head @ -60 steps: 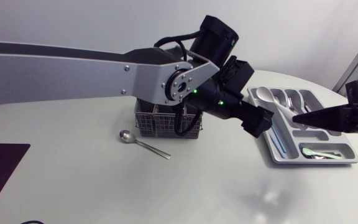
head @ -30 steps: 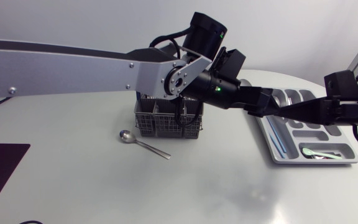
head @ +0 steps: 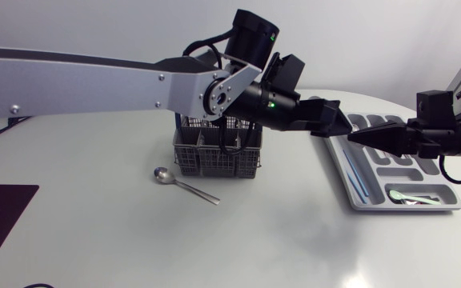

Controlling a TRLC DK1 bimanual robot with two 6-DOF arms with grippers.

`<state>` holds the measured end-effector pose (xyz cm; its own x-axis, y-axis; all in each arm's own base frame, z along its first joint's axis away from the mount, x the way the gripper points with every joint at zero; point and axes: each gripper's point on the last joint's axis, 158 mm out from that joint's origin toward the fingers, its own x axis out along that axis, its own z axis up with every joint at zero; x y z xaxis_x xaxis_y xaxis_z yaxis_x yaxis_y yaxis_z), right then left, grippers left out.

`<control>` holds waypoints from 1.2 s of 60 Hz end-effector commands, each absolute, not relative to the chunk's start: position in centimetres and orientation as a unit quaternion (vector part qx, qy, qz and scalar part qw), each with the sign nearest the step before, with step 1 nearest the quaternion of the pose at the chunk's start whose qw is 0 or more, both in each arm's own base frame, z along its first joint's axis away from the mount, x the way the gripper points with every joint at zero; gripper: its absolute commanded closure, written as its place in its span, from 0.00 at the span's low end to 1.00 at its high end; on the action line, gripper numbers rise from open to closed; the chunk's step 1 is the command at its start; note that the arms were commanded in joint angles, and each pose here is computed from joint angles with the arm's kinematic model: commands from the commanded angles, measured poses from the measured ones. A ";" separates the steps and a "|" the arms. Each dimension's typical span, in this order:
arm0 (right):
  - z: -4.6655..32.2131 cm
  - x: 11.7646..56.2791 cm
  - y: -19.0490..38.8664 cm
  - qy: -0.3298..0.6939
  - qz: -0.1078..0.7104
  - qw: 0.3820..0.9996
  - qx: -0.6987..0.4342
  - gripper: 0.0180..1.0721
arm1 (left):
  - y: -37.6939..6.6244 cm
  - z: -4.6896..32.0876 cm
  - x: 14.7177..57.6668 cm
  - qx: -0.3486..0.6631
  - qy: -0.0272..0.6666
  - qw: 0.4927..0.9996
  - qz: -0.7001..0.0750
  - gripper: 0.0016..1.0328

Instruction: Unload the cutlery basket into the drawer organizer.

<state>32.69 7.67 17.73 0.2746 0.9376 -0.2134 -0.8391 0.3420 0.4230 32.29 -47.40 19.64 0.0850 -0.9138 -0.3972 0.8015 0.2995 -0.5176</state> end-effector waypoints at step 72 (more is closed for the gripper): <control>17.6 37.9 11.8 0.171 0.382 0.907 0.047 0.95 | -45.0 20.3 37.6 -0.127 0.324 0.768 -0.538 0.04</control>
<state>38.51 11.20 17.26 0.6436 0.7112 -0.2829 -0.6890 0.6993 0.1907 37.02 -44.98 21.06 0.2033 -0.9124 -0.3552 0.7698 0.3731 -0.5179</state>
